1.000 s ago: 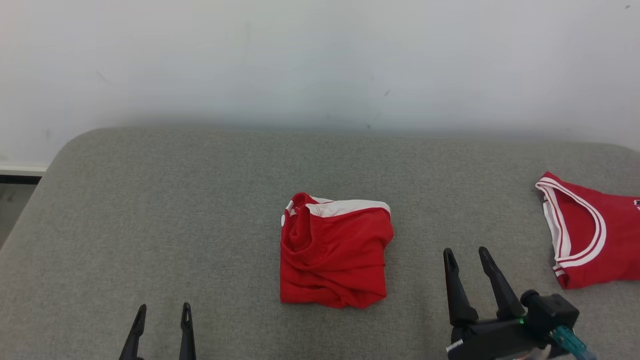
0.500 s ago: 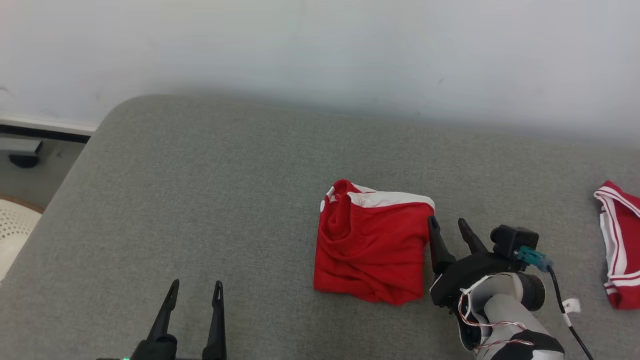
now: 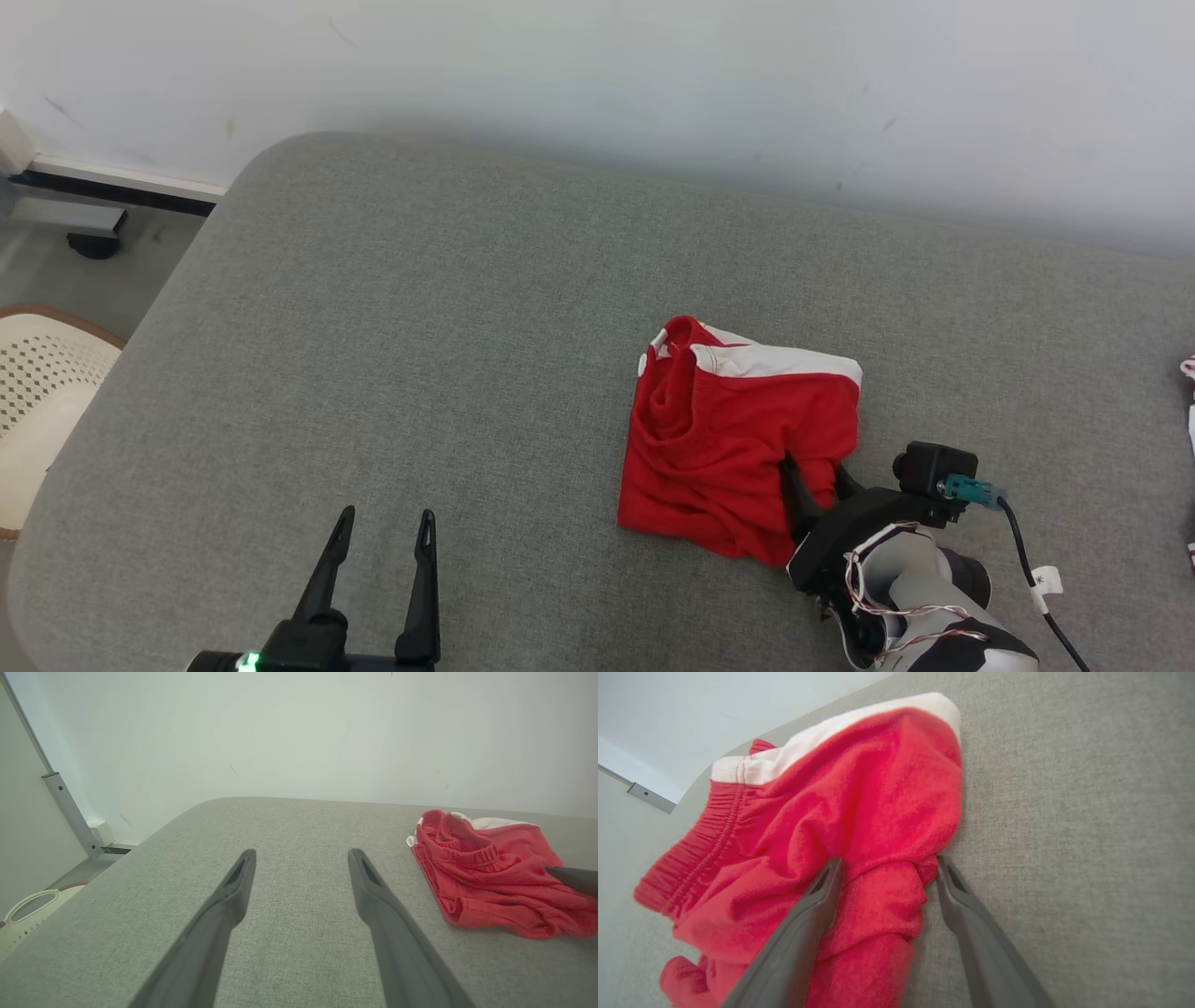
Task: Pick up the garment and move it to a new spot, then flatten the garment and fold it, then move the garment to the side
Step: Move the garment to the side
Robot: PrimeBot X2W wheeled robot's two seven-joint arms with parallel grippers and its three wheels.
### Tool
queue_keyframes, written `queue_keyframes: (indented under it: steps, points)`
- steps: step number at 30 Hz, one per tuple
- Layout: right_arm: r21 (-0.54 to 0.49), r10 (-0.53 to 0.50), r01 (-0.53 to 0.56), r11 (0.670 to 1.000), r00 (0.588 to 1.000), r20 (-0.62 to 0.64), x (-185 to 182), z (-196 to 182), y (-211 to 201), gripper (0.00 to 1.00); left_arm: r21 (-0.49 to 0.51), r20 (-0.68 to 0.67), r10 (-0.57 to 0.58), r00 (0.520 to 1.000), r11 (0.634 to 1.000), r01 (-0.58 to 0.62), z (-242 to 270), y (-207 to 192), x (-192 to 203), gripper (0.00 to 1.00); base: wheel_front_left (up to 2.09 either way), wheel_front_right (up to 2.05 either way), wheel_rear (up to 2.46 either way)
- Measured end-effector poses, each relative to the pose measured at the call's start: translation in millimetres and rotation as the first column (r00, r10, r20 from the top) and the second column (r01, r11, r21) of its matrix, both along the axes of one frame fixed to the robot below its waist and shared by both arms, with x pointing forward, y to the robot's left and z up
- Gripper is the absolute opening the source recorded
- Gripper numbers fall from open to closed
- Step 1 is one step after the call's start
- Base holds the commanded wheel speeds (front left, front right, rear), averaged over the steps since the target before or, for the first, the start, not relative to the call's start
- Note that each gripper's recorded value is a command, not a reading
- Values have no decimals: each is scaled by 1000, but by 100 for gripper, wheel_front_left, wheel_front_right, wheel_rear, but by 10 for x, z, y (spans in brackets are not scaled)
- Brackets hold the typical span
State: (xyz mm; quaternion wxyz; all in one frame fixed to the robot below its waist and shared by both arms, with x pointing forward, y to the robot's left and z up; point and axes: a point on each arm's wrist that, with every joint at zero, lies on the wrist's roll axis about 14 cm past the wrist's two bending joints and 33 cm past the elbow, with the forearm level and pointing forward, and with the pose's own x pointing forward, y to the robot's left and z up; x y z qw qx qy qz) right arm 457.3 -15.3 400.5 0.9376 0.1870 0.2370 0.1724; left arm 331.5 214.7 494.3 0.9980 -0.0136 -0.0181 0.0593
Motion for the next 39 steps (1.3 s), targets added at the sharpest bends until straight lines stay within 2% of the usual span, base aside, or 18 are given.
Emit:
queue_keyframes:
  steps: [2,3,4,8,11,15,19,21,26,34,39]
  points:
    - [8,6,-6,1000,1000,-26,-33,-35,22,98,-2,-1,-4,1000,1000,4,-5,-11,6,100,0,0,0]
    - [7,10,-9,1000,999,-31,-47,-46,27,29,-3,-1,-6,1000,1000,6,-3,-17,8,100,0,0,0]
    - [0,17,-17,1000,999,-30,-57,-52,33,0,-3,0,-8,1000,1000,8,-1,-22,7,100,0,0,0]
    - [-75,89,-88,993,996,15,-122,-46,98,0,-3,5,-4,1000,1000,4,11,-9,-4,100,0,0,0]
    - [-106,108,-102,989,993,53,-93,27,74,0,-4,7,1,1000,1000,0,14,2,9,100,0,0,0]
    - [-218,122,-80,973,975,187,157,311,-333,0,-14,-1,-27,1000,1000,27,-22,-80,75,100,0,0,0]
    - [-306,123,-42,951,960,251,227,435,-749,0,-19,1,-72,997,997,72,-26,-210,191,100,0,0,0]
    - [-373,155,-44,927,949,274,221,479,-926,0,-21,3,-100,995,995,100,-22,-283,254,100,0,0,0]
    - [-480,144,7,877,950,276,158,501,-1515,0,-23,21,-155,988,988,155,19,-450,431,100,0,0,0]
    - [-586,61,132,800,952,299,157,737,-2420,0,-23,10,-245,970,969,245,-45,-738,654,100,0,0,0]
    - [-637,17,179,750,957,289,159,833,-2841,0,-16,-6,-274,962,962,274,-115,-822,746,100,0,0,0]
